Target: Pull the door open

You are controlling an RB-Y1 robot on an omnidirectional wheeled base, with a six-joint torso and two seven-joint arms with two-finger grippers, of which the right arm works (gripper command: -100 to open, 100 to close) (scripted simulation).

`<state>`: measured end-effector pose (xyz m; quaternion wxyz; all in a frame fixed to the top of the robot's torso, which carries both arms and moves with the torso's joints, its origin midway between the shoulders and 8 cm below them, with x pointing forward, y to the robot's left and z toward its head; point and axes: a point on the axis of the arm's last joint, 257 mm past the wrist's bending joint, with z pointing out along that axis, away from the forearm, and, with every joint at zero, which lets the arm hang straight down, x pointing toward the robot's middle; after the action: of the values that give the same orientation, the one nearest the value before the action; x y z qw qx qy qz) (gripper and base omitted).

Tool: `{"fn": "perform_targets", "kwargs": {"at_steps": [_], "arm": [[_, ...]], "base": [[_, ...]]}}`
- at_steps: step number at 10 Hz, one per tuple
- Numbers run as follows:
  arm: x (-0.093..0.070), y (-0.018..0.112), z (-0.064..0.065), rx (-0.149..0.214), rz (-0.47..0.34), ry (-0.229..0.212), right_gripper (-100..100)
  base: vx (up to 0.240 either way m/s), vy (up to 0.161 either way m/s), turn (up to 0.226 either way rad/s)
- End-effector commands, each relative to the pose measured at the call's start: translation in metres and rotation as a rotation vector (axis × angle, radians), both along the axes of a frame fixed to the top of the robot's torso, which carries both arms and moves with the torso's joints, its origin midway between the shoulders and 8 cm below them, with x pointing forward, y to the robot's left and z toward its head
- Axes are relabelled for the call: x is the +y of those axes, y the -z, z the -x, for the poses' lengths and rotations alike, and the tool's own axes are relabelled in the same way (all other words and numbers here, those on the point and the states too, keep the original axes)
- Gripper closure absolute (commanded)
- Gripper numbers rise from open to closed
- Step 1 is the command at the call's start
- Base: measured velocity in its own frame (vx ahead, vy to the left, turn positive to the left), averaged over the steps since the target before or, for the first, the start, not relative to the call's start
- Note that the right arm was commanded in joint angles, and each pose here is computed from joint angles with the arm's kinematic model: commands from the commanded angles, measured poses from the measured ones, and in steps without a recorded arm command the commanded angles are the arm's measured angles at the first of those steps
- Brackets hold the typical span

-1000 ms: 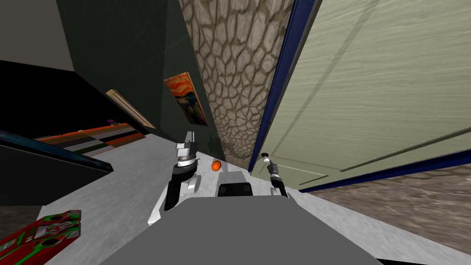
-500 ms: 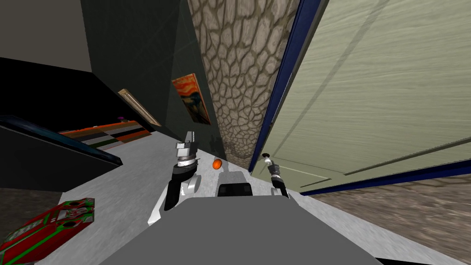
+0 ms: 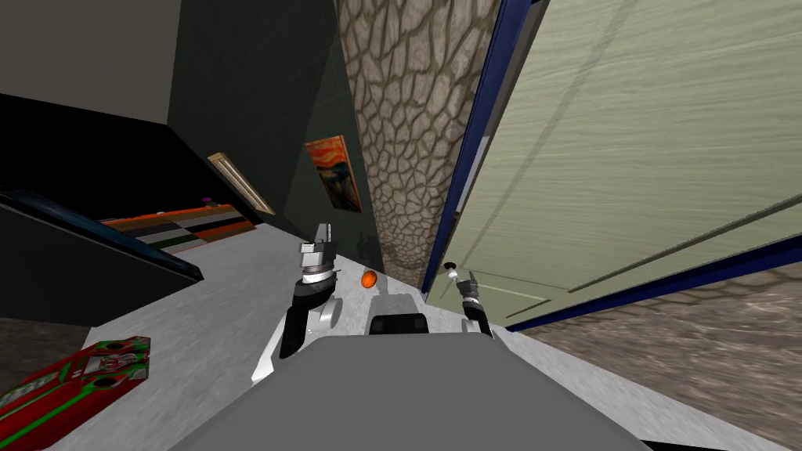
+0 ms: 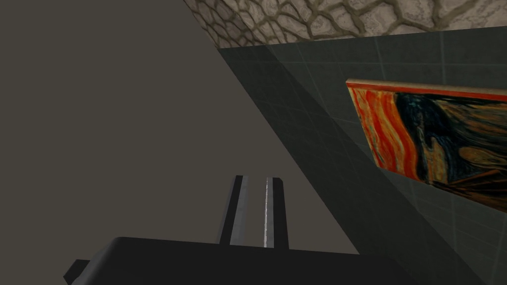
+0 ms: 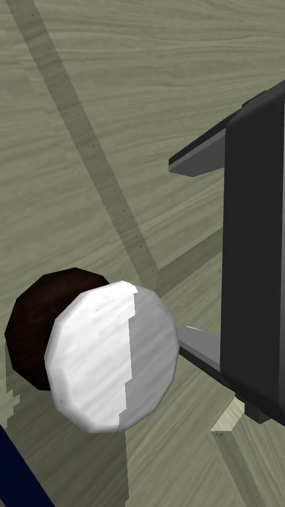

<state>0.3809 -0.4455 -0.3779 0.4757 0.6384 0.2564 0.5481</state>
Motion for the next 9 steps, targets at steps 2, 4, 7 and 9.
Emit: {"fn": "perform_targets", "kwargs": {"at_steps": [2,4,7,9], "arm": [[0.0220,0.0054,-0.0059,-0.023,-0.097,-0.023,-100],[0.0232,0.0055,-0.0063,-0.041,-0.149,-0.019,-100],[0.0261,0.0057,-0.0071,-0.079,-0.259,-0.010,-100],[0.0277,0.0060,-0.0076,-0.099,-0.316,-0.005,-100]], "base": [[-0.049,-0.002,0.032],[-0.051,0.003,0.035],[-0.036,-0.004,0.027],[-0.043,-0.006,0.024]]}}
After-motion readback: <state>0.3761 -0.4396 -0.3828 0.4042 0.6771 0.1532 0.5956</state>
